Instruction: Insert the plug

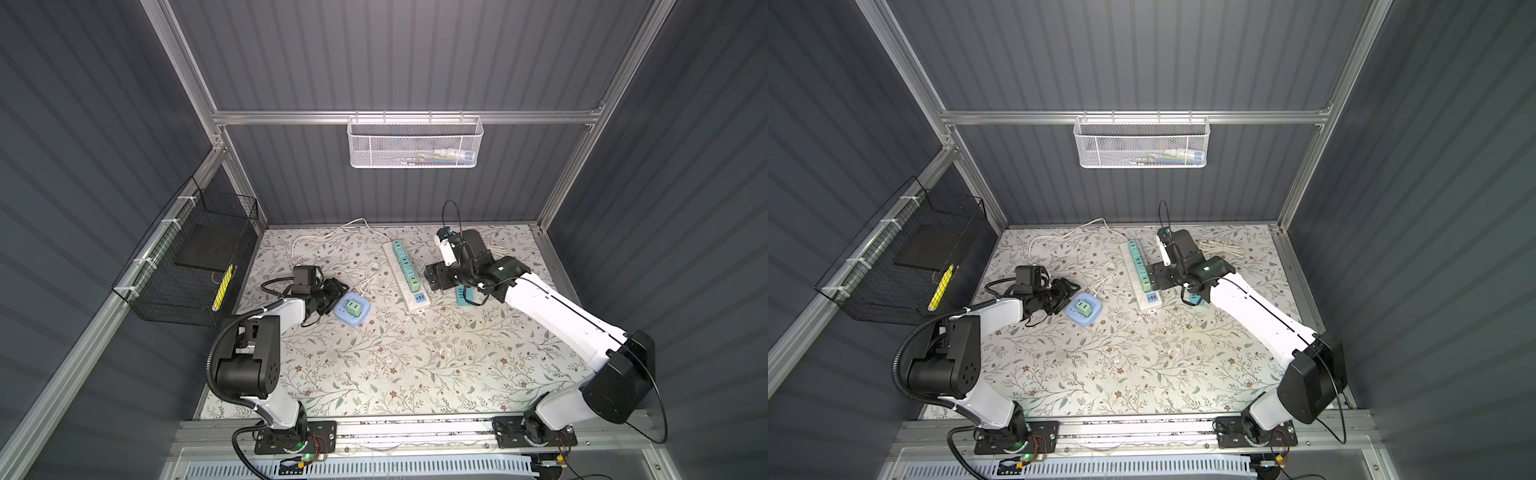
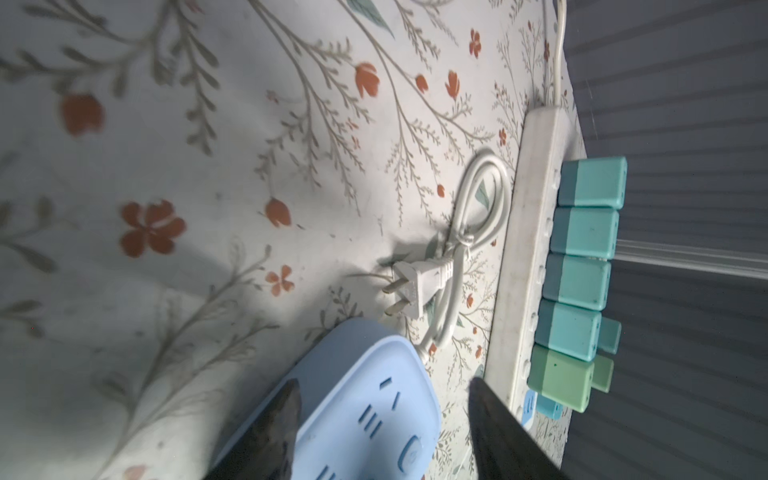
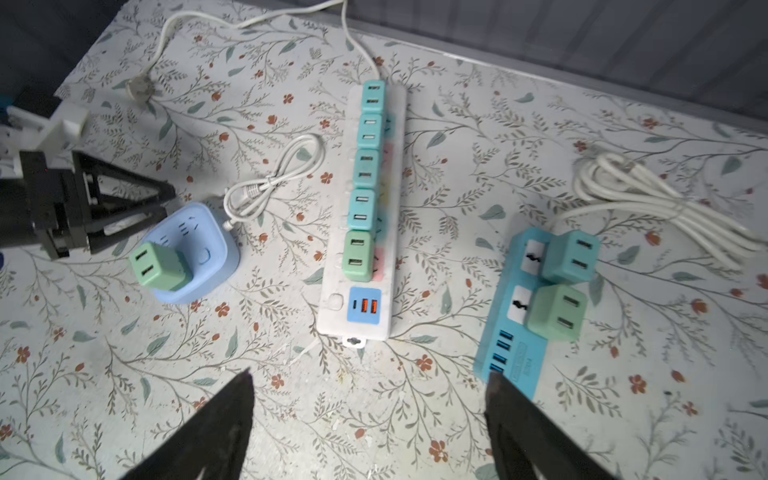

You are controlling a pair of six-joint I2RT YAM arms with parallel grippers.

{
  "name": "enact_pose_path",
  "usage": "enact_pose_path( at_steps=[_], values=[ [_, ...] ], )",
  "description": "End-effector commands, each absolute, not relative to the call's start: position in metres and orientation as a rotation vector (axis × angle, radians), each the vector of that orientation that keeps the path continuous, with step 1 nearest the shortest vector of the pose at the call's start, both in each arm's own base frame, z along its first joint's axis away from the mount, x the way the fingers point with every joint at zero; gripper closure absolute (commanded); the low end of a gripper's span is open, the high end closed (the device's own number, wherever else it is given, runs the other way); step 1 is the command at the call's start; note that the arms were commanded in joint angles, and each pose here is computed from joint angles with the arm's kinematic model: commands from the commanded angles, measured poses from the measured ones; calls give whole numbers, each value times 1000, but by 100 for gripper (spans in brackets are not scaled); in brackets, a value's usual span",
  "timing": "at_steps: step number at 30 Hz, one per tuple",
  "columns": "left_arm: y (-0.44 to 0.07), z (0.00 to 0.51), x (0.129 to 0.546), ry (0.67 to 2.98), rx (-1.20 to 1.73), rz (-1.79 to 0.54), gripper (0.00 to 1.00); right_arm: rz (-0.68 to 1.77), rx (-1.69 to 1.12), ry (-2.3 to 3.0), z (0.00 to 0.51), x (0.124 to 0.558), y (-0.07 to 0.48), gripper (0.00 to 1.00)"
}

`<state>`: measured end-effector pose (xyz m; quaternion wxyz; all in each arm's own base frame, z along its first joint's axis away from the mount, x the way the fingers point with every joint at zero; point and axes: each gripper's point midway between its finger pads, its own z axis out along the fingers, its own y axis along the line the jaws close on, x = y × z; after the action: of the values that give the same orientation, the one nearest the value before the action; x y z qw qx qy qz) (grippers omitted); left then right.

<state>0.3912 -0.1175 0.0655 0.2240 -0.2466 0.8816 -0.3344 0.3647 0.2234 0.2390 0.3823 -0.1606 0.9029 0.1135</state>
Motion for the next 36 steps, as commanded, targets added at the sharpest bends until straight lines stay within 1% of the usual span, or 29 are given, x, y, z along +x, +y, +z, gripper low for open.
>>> enact_pose_path(
  at_steps=[1,7,10,14,17,19,21,22,24,27,28,30,33,35,36],
  values=[
    [-131,60,380,2449,-698,-961,37,265,-313,2268,252,376,202,12],
    [-151,70,372,2446,-639,-1004,36,245,-248,2241,264,384,179,10],
    [-145,83,370,2425,-627,-955,34,240,-196,2210,273,385,168,9],
    [-129,128,376,2364,-559,-820,26,255,-124,2147,289,384,151,7],
    [-118,167,380,2328,-472,-713,17,243,-96,2091,306,381,140,5],
    [-115,200,383,2284,-367,-663,0,196,-58,2042,320,379,128,2],
    [-119,236,383,2213,-228,-658,0,121,5,1990,332,377,111,1],
    [-119,253,382,2171,-177,-650,0,106,-8,1948,341,376,108,1],
    [-113,282,379,2115,-112,-588,0,115,9,1898,342,373,105,1],
    [-82,305,376,2068,-215,-409,0,51,-1,1801,329,378,98,1],
    [-65,309,373,2061,-276,-316,0,26,20,1794,317,381,94,1],
    [-49,313,367,2017,-283,-210,0,-11,55,1791,297,383,86,1],
    [-44,311,365,1876,-202,-162,0,-21,56,1781,277,384,75,1],
    [-47,301,365,1778,-105,-138,0,-10,132,1785,266,385,55,1],
    [-50,298,363,1731,-46,-127,0,6,190,1763,269,381,40,1]
  ],
)
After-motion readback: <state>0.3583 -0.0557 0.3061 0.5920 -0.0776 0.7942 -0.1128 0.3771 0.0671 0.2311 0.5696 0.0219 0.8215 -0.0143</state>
